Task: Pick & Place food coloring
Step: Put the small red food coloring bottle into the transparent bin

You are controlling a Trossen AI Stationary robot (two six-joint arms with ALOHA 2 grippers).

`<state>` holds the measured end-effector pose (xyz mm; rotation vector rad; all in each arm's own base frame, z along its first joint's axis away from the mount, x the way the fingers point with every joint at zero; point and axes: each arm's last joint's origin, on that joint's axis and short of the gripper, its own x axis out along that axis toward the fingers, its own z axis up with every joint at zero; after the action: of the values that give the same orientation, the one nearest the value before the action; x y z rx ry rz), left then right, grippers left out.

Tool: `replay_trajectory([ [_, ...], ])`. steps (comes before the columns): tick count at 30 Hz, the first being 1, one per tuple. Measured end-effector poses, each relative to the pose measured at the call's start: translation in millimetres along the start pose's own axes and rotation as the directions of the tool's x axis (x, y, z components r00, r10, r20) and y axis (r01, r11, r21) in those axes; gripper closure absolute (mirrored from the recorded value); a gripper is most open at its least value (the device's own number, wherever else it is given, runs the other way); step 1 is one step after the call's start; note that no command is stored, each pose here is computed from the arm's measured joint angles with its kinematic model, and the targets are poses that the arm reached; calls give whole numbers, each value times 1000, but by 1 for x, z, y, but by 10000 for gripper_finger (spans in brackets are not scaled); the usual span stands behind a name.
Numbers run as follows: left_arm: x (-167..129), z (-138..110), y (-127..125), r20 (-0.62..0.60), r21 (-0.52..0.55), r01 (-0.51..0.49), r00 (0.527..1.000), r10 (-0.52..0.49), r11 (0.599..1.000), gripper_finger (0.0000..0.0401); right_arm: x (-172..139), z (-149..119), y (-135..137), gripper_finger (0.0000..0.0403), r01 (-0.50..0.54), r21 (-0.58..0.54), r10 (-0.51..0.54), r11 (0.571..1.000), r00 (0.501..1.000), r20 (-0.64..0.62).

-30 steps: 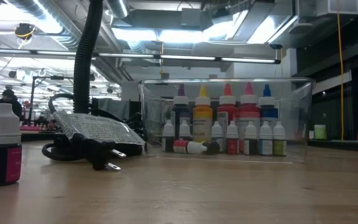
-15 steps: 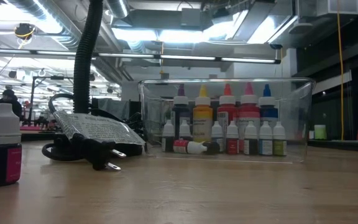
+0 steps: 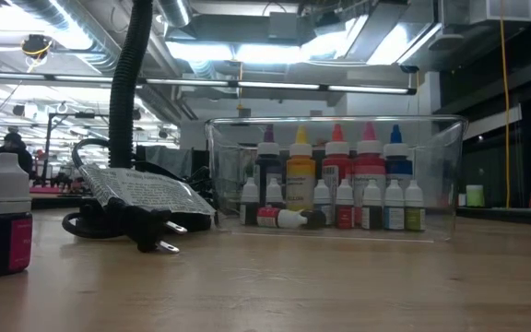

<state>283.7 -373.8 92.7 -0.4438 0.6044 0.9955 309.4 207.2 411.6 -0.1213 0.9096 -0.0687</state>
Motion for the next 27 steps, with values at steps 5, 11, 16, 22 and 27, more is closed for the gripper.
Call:
replay_trajectory([
  [5,11,5,-2,33,-36,-19,999,20,999,173,0,1,0,286,-3,2,3,1000,1000,6],
  [11,20,9,-3,49,-74,-36,998,39,997,173,0,1,0,286,-3,2,3,1000,1000,5],
  [16,24,11,-4,60,-87,-34,997,39,996,173,0,1,0,286,-4,-5,4,1000,1000,5],
  [22,29,15,-8,75,-95,-30,997,37,995,173,0,0,0,286,-3,-20,4,1000,1000,5],
  [27,34,19,-10,78,-107,-33,996,42,994,173,0,1,0,286,-4,-20,4,1000,1000,5],
])
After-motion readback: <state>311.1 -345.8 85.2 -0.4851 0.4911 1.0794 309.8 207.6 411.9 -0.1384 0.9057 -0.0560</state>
